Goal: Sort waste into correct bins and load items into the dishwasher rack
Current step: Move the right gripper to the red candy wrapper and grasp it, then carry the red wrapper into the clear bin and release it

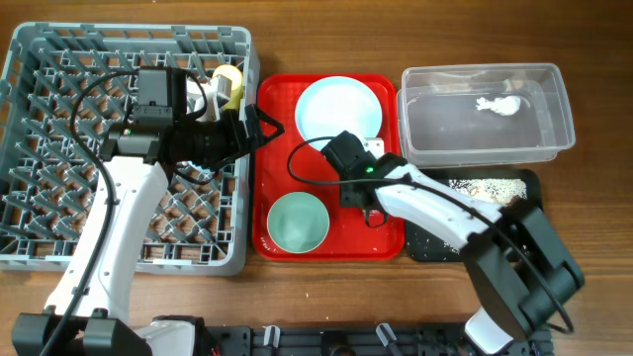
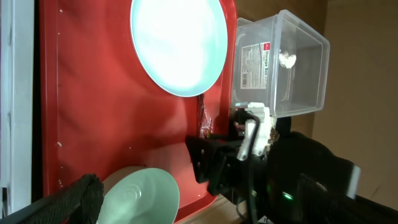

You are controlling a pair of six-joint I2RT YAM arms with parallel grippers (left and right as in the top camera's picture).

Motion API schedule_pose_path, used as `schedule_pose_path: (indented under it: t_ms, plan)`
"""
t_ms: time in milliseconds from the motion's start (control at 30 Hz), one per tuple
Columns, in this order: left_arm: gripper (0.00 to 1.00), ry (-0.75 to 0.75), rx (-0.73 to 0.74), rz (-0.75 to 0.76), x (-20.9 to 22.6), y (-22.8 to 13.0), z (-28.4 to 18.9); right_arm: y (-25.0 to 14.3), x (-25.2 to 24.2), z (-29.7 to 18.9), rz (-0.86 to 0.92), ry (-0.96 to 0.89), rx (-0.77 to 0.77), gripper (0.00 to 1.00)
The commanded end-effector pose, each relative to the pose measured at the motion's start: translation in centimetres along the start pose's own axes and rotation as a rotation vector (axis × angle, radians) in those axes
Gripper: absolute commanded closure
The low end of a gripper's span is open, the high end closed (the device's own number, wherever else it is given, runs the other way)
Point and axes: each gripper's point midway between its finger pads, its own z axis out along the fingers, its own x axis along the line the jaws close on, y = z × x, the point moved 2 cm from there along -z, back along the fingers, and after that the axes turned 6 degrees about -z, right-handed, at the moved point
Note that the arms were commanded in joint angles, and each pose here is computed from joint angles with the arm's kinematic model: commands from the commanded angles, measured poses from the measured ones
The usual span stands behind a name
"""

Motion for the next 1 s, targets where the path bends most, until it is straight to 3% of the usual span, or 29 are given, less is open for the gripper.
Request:
schedule_pose_path:
  t_ms: [0, 100, 133, 167, 233, 367, 533, 600, 800, 967]
  plan:
    - [0.00, -0.011, -0.020, 0.009, -0.5, 0.3, -0.6, -0.3, -0.7, 1.7, -0.016, -0.061, 0.011, 0.46]
    - [0.00, -0.011, -0.020, 0.009, -0.5, 0.3, -0.6, -0.7, -0.1, 1.7, -0.014, -0.019, 0.035, 0.69]
    - [0.00, -0.011, -0.020, 0.009, -0.5, 0.3, -0.6, -0.7, 0.0, 1.7, -0.014, -0.012, 0.039, 0.87]
    - [0.00, -0.011, -0.020, 0.009, -0.5, 0.3, -0.6, -0.6, 0.2, 1.5, -0.014, -0.001, 0.039, 0.96]
    - [0.00, -0.011, -0.020, 0.009, -0.5, 0.3, -0.6, 0.0, 0.8, 0.7, -0.040, 0.035, 0.024, 0.96]
    - [0.00, -0.011, -0.020, 0.009, -0.5, 0.3, -0.6, 5.0, 0.1, -6.4, -0.061, 0.031, -0.165, 0.96]
    - [0.00, -0.011, -0.020, 0.009, -0.5, 0.3, -0.6, 10.4, -7.8, -17.9, 0.166, -0.099, -0.551, 0.96]
    - [0.00, -0.011, -0.020, 0.009, -0.5, 0.3, -0.6, 10.7, -11.0, -19.3, 0.248, -0.137, -0.587, 0.96]
    - [0.00, -0.011, -0.020, 0.009, -0.5, 0.3, -0.6, 11.4, -16.9, -15.9, 0.426, -0.210, -0.530, 0.96]
    - [0.00, -0.011, -0.021, 0.009, -0.5, 0.3, -0.6, 12.9, -17.8, -10.9, 0.458, -0.164, -0.450, 0.95]
